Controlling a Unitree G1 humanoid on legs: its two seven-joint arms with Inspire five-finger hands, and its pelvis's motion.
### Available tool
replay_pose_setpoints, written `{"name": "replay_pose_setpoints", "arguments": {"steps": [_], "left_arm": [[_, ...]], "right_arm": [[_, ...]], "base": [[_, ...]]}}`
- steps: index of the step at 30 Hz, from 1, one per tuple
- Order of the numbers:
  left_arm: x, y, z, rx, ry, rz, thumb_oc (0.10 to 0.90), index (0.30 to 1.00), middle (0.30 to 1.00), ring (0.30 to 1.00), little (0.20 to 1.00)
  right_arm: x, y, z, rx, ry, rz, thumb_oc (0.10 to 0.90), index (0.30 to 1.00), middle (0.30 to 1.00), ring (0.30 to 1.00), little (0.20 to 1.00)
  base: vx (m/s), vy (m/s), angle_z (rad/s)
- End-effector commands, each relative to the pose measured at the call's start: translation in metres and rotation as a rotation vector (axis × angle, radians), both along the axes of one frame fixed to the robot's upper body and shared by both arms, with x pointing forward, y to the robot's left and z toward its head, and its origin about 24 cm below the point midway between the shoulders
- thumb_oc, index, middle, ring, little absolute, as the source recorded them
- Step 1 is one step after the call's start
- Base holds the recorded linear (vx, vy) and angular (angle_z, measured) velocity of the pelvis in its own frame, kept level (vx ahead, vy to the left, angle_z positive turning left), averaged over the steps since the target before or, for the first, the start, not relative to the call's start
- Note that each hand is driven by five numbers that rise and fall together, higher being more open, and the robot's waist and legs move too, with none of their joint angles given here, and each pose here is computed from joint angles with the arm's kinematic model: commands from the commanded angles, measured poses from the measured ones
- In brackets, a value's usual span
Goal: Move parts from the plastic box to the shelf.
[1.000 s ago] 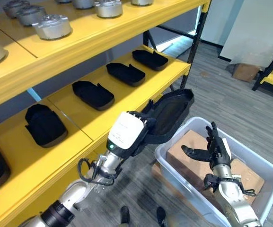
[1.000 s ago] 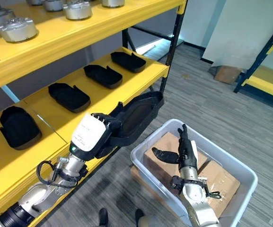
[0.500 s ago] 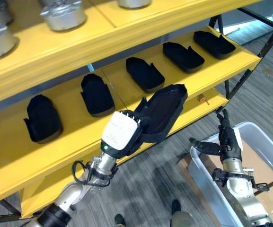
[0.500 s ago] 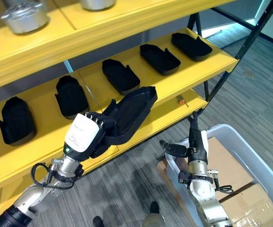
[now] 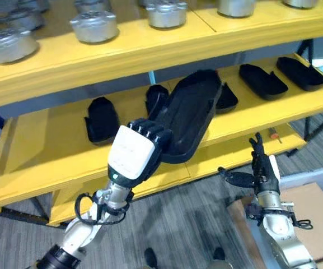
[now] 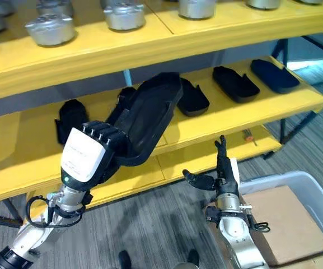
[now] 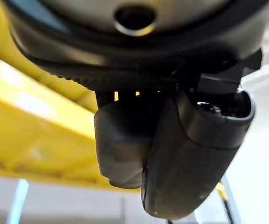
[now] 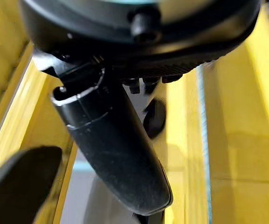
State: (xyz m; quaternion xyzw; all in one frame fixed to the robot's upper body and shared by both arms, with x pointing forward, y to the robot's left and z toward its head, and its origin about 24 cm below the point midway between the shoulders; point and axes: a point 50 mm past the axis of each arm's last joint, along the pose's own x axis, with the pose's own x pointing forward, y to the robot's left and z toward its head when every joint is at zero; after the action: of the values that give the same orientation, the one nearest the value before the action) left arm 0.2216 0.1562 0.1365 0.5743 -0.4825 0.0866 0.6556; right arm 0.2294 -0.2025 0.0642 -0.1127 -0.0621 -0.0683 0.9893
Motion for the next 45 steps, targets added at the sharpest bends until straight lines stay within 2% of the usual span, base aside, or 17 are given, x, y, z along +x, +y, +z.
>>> {"name": "replay_pose_setpoints", "arguments": {"steps": [1,7,15,25,30,32,33,35,38,45], "left_arm": [[-0.002,0.018,0.049,-0.090,-0.328,0.060,0.400,0.300,0.300,0.300,0.300],[-0.001,0.024,0.050,-0.100,-0.322,0.068,0.400,0.300,0.300,0.300,0.300],[0.003,0.033,0.054,-0.133,-0.302,0.104,0.400,0.300,0.300,0.300,0.300],[0.006,0.029,0.048,-0.122,-0.249,0.092,0.400,0.300,0.300,0.300,0.300],[0.006,0.040,0.045,-0.103,-0.255,0.177,0.400,0.300,0.300,0.300,0.300],[0.006,0.060,0.042,-0.100,-0.265,0.305,0.400,0.300,0.300,0.300,0.300],[0.006,0.060,0.042,-0.100,-0.266,0.305,0.400,0.300,0.300,0.300,0.300],[0.009,0.069,0.043,-0.113,-0.286,0.376,0.400,0.300,0.300,0.300,0.300],[0.013,0.084,0.045,-0.147,-0.278,0.468,0.400,0.300,0.300,0.300,0.300],[0.010,0.093,0.037,-0.191,-0.299,0.528,0.400,0.300,0.300,0.300,0.300]], "right_arm": [[0.012,0.015,0.061,-0.075,-0.331,0.086,0.900,1.000,1.000,1.000,1.000],[0.011,0.020,0.067,-0.125,-0.375,0.069,0.900,1.000,1.000,1.000,1.000],[0.006,0.007,0.067,-0.174,-0.377,0.048,0.900,1.000,1.000,1.000,1.000],[0.001,-0.006,0.060,-0.188,-0.348,0.007,0.900,1.000,1.000,1.000,1.000],[-0.003,-0.007,0.061,-0.208,-0.366,-0.026,0.900,1.000,1.000,1.000,1.000],[-0.010,-0.020,0.065,-0.247,-0.413,-0.107,0.900,1.000,1.000,1.000,1.000],[-0.010,-0.019,0.065,-0.247,-0.414,-0.107,0.900,1.000,1.000,1.000,1.000],[-0.023,-0.038,0.071,-0.285,-0.504,-0.231,0.900,1.000,1.000,1.000,1.000],[-0.028,-0.047,0.074,-0.307,-0.534,-0.242,0.900,1.000,1.000,1.000,1.000],[-0.024,-0.062,0.084,-0.288,-0.557,-0.237,0.900,1.000,1.000,1.000,1.000]], "base": [[-0.03,0.255,0.24],[0.00,0.176,0.40],[0.06,0.056,0.47],[0.04,-0.038,0.30],[0.04,-0.060,0.01],[0.05,-0.051,-0.01],[0.00,0.000,0.00],[-0.08,0.113,0.38],[0.10,0.346,0.31],[0.13,0.362,-0.31]]}}
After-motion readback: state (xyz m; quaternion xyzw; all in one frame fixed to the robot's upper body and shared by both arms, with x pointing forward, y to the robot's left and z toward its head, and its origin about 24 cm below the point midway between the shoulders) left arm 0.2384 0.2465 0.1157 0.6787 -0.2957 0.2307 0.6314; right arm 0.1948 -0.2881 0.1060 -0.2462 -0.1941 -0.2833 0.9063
